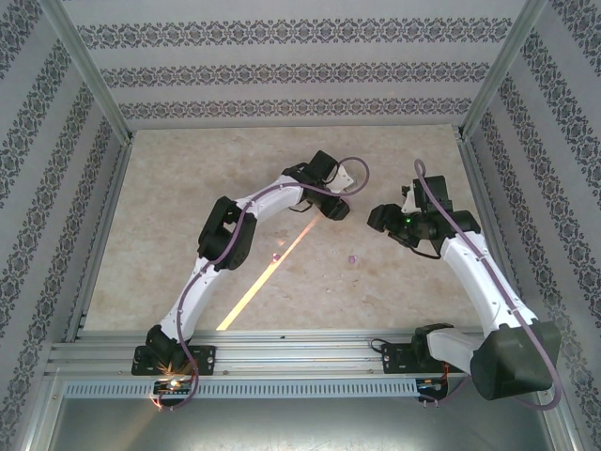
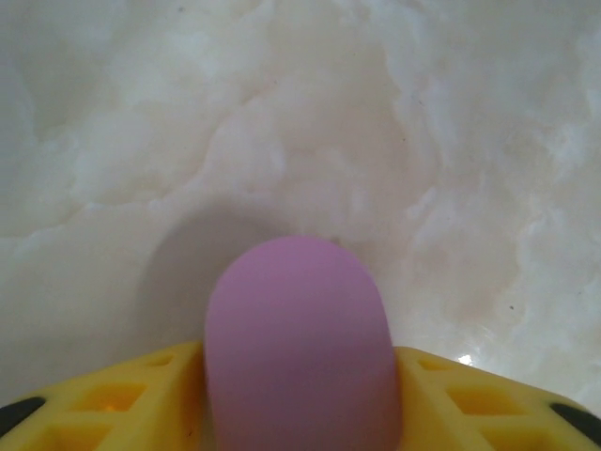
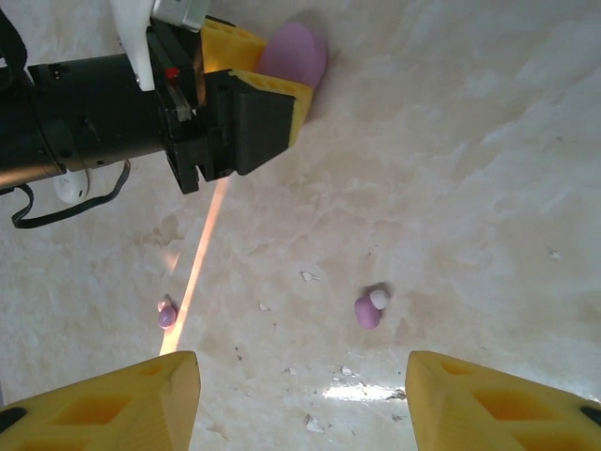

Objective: Insert the wireless bluetooth earbuds into the charging case

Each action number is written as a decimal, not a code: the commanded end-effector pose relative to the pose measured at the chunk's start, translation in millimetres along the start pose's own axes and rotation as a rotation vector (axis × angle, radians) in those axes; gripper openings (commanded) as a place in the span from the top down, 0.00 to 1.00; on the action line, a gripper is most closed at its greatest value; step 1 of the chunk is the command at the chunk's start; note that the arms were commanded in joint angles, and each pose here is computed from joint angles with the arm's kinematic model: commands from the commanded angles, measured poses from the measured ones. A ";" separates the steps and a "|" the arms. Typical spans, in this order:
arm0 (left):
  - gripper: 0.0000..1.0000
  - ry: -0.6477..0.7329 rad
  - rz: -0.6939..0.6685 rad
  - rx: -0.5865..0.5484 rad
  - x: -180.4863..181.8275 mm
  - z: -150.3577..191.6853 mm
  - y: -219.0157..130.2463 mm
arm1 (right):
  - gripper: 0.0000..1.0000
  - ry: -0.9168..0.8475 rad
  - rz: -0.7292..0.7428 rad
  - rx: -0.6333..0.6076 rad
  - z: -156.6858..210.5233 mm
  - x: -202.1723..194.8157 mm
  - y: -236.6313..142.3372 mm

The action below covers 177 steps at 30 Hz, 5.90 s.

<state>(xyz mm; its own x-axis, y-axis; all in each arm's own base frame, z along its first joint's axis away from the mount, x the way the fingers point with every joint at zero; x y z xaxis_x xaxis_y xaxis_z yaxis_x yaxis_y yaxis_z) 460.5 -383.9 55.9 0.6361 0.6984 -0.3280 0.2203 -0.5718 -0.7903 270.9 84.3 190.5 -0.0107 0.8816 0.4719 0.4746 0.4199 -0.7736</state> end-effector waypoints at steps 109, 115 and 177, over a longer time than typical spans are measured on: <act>0.45 0.070 0.592 -0.785 -104.5 66.9 -262.2 | 0.78 0.129 -0.813 0.176 -3.3 182.4 19.4; 0.61 0.066 0.614 -0.768 -104.0 56.0 -255.4 | 0.77 0.140 -0.820 0.177 -2.5 182.8 18.4; 0.92 0.067 0.639 -0.723 -121.2 64.8 -287.0 | 0.38 -0.042 -0.778 -0.078 -18.2 157.9 -38.8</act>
<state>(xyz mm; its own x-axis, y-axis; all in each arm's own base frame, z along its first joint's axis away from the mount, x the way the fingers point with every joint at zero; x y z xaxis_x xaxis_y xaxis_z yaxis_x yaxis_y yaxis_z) 281.3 -277.0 266.1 0.7967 0.1949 -0.5721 0.2501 -0.9680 0.0185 271.9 214.3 274.9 -0.2508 0.3185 0.9141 0.3493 0.9105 -0.2214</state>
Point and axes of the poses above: each hand's point on the last joint's axis, 136 mm out from that joint toward the fingers, its own y axis out along the fingers, its own x axis along the line the jaws close on, z = x × y, the point moved 3 cm from there along -y, back along the fingers, and after that the axes turned 14 degrees about -y, right-handed, at the moved point
